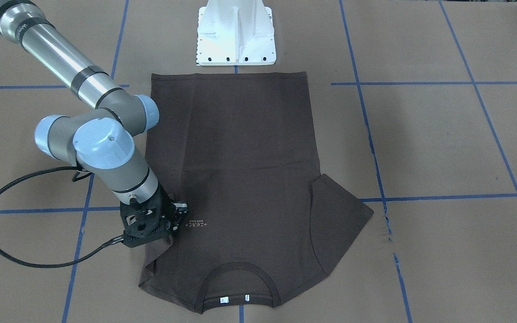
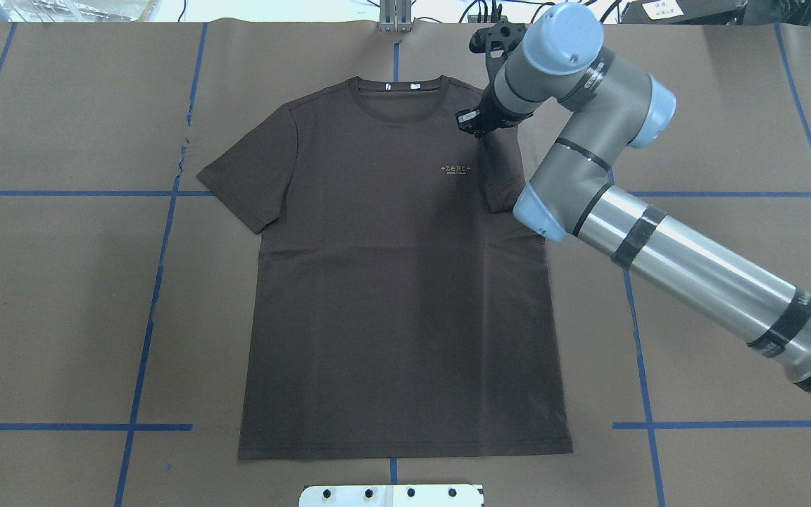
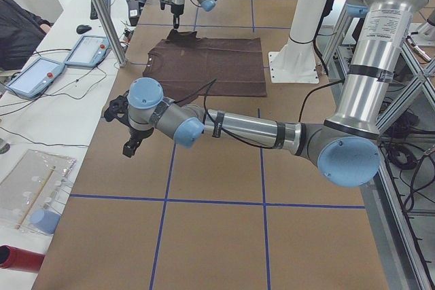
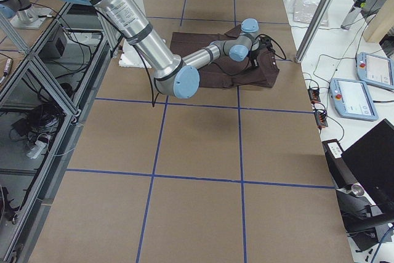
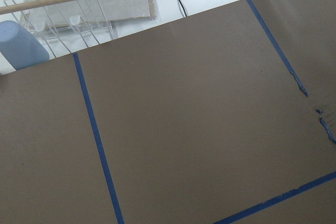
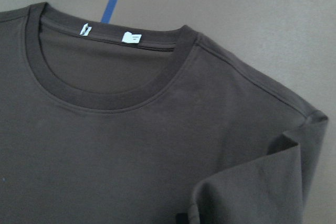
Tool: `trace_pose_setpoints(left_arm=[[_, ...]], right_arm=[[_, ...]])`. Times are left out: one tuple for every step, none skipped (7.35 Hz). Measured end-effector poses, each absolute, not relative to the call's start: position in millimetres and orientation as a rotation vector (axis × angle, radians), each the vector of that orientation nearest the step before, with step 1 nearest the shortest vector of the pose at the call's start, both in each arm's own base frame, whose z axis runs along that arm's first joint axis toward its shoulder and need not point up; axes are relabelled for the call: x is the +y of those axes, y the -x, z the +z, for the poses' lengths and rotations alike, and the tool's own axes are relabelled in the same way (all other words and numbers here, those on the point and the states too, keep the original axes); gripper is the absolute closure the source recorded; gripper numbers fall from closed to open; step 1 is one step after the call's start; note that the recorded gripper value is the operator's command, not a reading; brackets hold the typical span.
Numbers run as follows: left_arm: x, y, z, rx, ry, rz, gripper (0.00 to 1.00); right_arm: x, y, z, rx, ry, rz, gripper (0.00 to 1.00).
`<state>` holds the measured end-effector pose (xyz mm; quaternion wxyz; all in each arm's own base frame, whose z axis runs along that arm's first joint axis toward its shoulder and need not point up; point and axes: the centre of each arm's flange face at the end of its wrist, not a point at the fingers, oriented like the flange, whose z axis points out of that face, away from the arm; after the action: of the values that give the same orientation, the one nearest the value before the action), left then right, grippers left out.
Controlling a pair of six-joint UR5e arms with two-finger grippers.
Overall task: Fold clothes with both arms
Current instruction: 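Fold the sleeve with the right gripper inward across the shirt body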
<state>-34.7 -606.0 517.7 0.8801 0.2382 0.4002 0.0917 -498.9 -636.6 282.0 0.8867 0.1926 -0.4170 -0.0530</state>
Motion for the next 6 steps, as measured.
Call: trace_pose_setpoints(left_arm=[[-606.4, 34.4, 517.7, 0.835, -0.495, 0.19, 0.0], [-606.8, 34.3, 517.4, 0.835, -0.493, 0.19, 0.0], [-607.1, 34.2, 517.2, 0.836, -0.492, 0.189, 0.0], [-607.4, 34.2, 516.8, 0.836, -0.492, 0.188, 0.0], [-608.0, 34.1, 516.2, 0.836, -0.491, 0.188, 0.0], [-608.6, 34.1, 515.4, 0.836, -0.493, 0.188, 0.0]], right_arm=[[-626.2, 519.0, 275.7, -0.852, -0.422, -0.11, 1.0], [-620.9, 528.6, 273.8, -0.846, -0.43, -0.112, 0.51], [-618.4, 532.9, 272.9, -0.847, -0.434, -0.114, 0.01], [-616.8, 534.8, 272.4, -0.85, -0.438, -0.115, 0.0], [-616.5, 535.2, 272.2, -0.853, -0.439, -0.114, 0.0], [-617.2, 534.1, 272.2, -0.856, -0.435, -0.104, 0.0]])
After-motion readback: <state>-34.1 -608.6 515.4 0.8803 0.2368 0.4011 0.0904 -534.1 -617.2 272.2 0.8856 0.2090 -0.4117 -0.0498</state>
